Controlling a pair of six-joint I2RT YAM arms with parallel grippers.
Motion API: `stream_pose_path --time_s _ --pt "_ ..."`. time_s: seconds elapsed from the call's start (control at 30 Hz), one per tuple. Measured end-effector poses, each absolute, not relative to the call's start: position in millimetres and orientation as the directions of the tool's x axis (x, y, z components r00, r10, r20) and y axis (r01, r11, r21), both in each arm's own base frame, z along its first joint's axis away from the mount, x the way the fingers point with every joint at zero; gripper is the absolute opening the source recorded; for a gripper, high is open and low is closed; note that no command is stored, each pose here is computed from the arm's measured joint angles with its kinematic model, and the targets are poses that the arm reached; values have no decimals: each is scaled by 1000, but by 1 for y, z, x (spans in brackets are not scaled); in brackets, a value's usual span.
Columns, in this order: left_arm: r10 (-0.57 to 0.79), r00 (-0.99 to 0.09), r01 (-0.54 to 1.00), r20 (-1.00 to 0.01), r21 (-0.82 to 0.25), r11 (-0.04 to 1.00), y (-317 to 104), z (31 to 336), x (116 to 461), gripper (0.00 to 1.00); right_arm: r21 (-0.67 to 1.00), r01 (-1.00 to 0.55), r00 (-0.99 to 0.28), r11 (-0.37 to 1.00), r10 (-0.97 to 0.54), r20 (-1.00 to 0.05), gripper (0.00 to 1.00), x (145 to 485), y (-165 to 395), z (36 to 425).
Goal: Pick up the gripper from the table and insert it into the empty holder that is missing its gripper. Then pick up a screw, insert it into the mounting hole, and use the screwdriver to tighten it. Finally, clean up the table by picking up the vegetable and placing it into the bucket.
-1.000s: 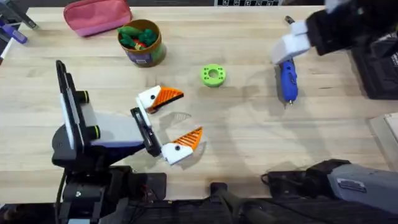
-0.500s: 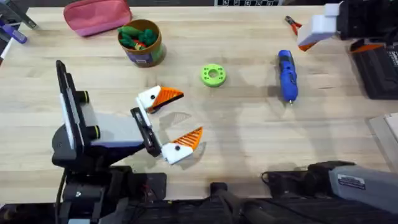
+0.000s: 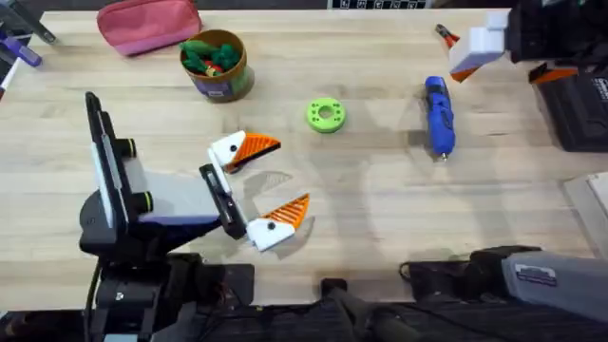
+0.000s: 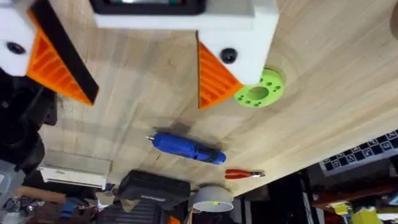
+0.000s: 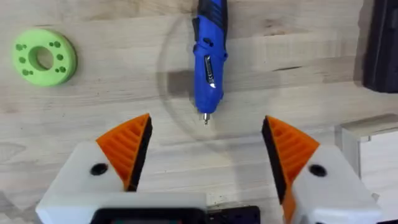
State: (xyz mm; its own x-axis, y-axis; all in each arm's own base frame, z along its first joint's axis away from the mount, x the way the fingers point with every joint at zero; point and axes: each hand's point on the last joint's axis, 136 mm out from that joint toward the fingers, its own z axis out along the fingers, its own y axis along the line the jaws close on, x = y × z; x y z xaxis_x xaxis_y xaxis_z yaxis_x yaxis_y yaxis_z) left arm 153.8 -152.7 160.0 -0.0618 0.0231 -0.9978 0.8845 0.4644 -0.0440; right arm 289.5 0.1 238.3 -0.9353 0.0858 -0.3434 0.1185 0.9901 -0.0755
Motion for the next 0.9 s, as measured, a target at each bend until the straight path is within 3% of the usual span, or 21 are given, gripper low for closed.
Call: stream_pose_path --time_s 0.33,0.5,0.57,0.9 --pt "23 -62 885 -998 -45 464 -153 160 154 972 -75 119 -935 990 86 -343 993 290 0 238" --pt "23 -61 885 -998 -43 464 -153 160 154 235 -76 118 -935 990 86 -343 993 289 0 238" --pt "25 -58 885 -998 -40 464 -153 160 154 40 -76 118 -936 990 86 -343 994 289 0 238" --pt "25 -58 885 -998 -40 464 -153 160 154 13 -76 119 -936 990 86 -341 994 289 0 238"
